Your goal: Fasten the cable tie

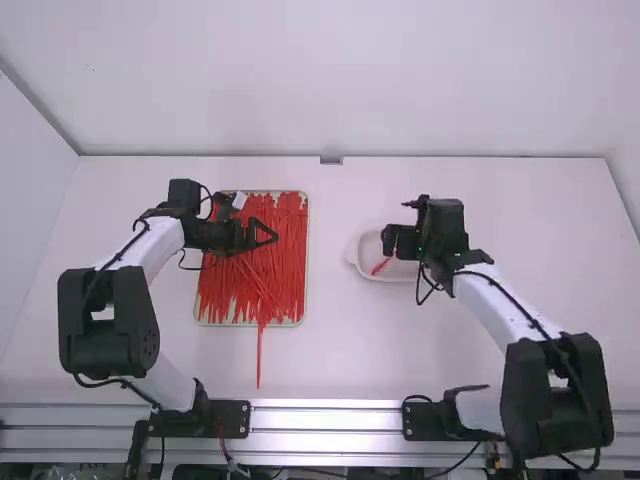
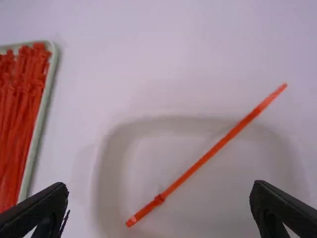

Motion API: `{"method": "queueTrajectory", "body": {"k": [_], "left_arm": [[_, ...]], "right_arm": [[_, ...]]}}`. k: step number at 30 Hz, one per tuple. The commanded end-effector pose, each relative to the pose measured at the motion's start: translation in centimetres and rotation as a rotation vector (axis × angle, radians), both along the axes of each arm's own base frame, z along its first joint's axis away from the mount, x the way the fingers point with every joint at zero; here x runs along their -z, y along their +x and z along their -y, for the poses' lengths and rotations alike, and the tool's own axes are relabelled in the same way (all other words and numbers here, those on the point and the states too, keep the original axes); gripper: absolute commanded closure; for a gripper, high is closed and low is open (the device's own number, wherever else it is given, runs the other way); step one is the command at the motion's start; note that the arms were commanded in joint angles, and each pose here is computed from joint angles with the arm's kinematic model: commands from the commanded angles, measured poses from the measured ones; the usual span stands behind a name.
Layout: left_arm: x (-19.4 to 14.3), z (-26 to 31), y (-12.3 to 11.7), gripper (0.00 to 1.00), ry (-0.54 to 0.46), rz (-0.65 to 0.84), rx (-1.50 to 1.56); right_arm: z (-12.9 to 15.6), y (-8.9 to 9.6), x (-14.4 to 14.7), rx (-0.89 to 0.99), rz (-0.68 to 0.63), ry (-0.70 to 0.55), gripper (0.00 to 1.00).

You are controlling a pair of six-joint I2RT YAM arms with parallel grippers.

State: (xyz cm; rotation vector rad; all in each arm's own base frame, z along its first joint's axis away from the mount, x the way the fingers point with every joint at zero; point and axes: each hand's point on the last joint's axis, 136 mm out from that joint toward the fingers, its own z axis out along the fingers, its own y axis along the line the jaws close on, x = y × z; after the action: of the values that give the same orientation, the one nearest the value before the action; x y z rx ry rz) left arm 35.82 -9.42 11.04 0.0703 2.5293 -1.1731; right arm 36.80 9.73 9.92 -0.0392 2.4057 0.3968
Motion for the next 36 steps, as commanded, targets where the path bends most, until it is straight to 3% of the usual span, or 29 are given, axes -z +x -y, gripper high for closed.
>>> {"method": "queueTrajectory", "body": {"k": [1, 16, 33, 36], "left_arm": [[-1.2, 0.1, 0.4, 0.01, 0.001, 0.053, 0.021], [-2.0, 0.5, 0.7, 0.01, -0.030, 0.099, 0.039], [-4.5, 0.2, 2.0, 0.01, 0.007, 0.213, 0.058], [-4.4, 0.8, 1.7, 0.03, 0.021, 0.216, 0.059]], "right_arm": [[0.1, 0.5, -3.1, 0.009, 0.070, 0.011, 0.02], [0.6, -2.0, -8.9, -0.015, 0.202, 0.005, 0.02], [2.0, -2.1, -8.8, 0.037, 0.195, -0.031, 0.02], [3.3, -2.1, -9.0, 0.064, 0.226, -0.062, 0.04]]}}
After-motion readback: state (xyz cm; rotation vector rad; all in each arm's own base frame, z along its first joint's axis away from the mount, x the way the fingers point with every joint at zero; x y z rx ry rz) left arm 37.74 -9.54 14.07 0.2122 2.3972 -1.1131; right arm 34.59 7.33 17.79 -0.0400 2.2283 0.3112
